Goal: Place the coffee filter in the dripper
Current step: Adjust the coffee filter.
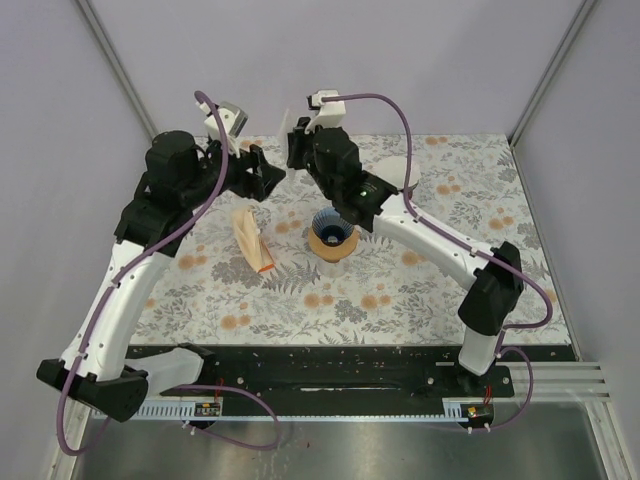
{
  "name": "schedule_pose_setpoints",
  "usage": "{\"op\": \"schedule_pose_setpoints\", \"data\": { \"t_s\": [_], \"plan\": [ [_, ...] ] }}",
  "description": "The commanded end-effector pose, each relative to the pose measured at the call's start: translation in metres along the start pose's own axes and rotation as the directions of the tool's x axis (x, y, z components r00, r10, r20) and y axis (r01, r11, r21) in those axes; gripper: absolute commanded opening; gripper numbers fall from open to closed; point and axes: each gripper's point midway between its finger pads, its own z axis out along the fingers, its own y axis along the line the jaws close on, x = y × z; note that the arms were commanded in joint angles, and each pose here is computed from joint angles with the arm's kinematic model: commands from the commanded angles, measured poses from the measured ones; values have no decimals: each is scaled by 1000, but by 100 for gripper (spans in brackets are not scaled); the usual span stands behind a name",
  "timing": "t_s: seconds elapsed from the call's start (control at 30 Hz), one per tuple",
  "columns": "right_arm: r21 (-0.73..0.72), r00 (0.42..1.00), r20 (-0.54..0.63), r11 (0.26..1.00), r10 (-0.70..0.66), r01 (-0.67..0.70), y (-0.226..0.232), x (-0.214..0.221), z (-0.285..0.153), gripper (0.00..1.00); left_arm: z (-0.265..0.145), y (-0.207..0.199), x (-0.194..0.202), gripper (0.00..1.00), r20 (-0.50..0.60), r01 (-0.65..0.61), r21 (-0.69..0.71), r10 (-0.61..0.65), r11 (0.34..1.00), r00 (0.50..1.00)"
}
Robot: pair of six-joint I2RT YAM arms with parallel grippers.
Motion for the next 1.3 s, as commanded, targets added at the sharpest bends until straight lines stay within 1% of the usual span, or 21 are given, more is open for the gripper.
{"op": "schedule_pose_setpoints", "data": {
  "t_s": [0.0,0.07,0.17,0.3,0.43,0.53,0.67,0.8,0.9,0.93,1.07,1.1,1.27],
  "plan": [
    [-38,988,45,989,146,-144,21,-22,-9,0,13,7,-44,72,157,3,-50,5,999,988],
    [-42,986,44,987,158,-157,22,-23,-10,0,18,11,-51,74,175,35,-67,-23,997,984],
    [-49,987,33,986,160,-158,24,-20,-10,0,26,18,-59,74,182,68,-98,-49,993,982],
    [-59,987,23,986,160,-159,25,-13,-10,0,36,31,-64,70,180,99,-153,-70,983,981],
    [-59,988,17,986,155,-154,24,-8,-9,0,46,29,-69,69,176,109,-134,-85,985,981],
    [-66,988,17,986,153,-151,25,-7,-8,0,54,42,-74,69,173,114,-191,-81,975,981],
    [-71,989,18,987,145,-143,26,-6,-8,0,65,36,-60,67,125,90,-166,-70,982,990],
    [-60,991,27,990,128,-127,23,-8,-8,0,71,41,-37,59,74,31,-218,-15,975,997],
    [-45,993,37,992,116,-115,20,-11,-7,0,71,42,-27,42,52,-18,-239,32,971,998],
    [-38,993,38,993,109,-108,18,-11,-7,0,69,46,-27,38,55,-34,-272,51,962,997],
    [-6,996,52,997,78,-78,12,-13,-6,0,64,47,-19,39,46,-84,-313,103,946,994],
    [-6,996,54,997,74,-74,12,-13,-6,0,65,47,-13,41,20,-123,-315,137,941,990],
    [-8,997,48,998,61,-61,12,-11,-5,0,66,50,-2,48,-22,-180,-350,184,919,983]
  ]
}}
